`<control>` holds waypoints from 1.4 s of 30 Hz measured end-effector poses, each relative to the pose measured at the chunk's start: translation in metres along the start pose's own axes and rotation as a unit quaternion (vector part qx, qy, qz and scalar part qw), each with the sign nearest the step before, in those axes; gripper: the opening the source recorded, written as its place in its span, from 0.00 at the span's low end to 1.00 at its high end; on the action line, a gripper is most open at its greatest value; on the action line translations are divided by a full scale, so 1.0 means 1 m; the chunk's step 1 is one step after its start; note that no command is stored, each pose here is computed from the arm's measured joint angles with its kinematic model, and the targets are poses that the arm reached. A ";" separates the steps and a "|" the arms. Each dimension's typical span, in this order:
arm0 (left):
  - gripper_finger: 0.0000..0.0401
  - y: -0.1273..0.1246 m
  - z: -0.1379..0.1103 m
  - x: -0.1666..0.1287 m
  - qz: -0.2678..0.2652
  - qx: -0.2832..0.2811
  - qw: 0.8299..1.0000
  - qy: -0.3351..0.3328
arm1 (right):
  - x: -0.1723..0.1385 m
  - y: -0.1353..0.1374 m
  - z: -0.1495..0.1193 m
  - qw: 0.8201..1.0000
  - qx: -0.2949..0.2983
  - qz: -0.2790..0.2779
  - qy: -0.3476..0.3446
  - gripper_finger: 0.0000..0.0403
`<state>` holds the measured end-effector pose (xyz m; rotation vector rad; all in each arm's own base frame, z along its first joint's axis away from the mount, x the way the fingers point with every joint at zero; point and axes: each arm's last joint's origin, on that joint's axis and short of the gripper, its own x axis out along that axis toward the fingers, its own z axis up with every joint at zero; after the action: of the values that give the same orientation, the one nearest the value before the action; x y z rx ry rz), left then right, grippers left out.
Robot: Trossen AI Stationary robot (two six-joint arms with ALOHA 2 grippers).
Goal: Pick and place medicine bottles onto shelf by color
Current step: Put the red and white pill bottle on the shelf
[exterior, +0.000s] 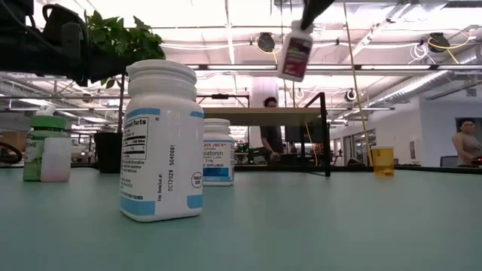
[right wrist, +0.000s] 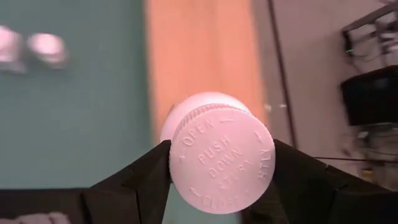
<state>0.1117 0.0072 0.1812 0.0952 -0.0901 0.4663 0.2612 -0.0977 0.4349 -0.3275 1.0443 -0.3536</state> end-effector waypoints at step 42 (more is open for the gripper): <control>0.35 0.000 0.000 0.000 0.000 0.035 0.999 0.000 | 0.101 -0.101 -0.038 0.995 0.078 0.062 0.029 0.66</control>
<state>0.1117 0.0072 0.1813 0.1637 -0.0742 0.4696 0.2611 -0.2361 0.3816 -0.1120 1.0809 -0.3319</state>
